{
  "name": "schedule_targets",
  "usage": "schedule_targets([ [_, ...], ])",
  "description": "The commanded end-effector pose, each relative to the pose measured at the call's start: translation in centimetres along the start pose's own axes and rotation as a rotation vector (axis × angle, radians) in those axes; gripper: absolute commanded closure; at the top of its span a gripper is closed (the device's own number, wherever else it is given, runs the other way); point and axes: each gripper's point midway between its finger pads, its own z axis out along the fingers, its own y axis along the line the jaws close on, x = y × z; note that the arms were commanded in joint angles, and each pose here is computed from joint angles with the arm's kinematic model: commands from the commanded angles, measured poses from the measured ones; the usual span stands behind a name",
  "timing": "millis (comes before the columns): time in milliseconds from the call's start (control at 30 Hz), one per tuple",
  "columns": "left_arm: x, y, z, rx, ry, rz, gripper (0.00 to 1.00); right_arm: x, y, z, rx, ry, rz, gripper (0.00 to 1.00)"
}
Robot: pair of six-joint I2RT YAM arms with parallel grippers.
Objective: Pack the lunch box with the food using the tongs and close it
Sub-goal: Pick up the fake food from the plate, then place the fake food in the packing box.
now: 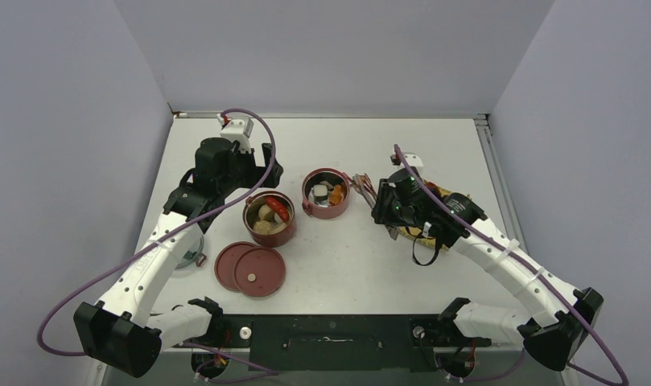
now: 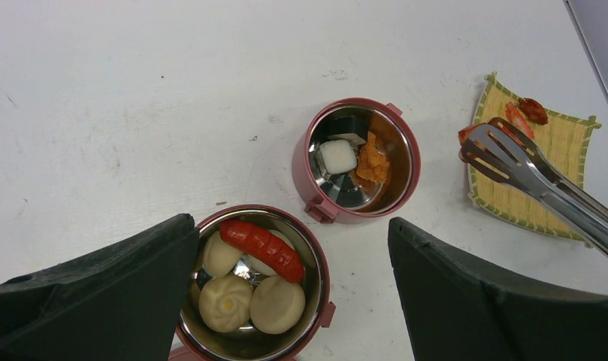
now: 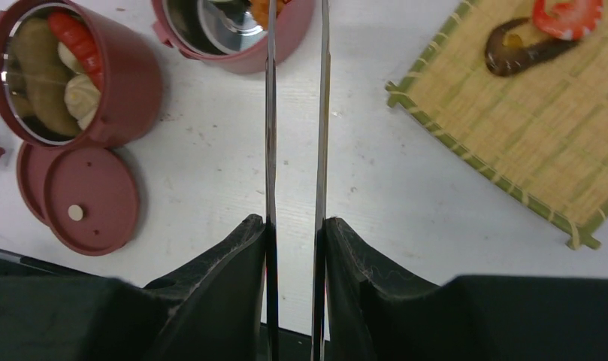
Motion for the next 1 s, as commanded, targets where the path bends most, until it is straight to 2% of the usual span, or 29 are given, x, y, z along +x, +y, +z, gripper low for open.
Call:
schedule_targets([
  [0, -1.6, -0.6, -0.1, 0.022, -0.062, 0.0, 0.03, -4.0, 5.0, 0.6, -0.138, -0.097, -0.055, 0.75],
  [200, -1.4, -0.5, 0.2, 0.015, -0.053, 0.005, 0.03, -4.1, 7.6, 2.9, -0.187, -0.053, -0.143, 0.75],
  [567, -0.7, -0.3, 0.8, 0.009, -0.029, 0.002, 0.03, -1.6, 8.6, 5.9, -0.22, 0.046, -0.182, 0.74],
  [967, -0.7, -0.3, 0.9, 0.007, -0.028, 0.002, 0.03, -0.9, 7.2, 6.8, -0.15, 0.073, -0.197, 0.57],
])
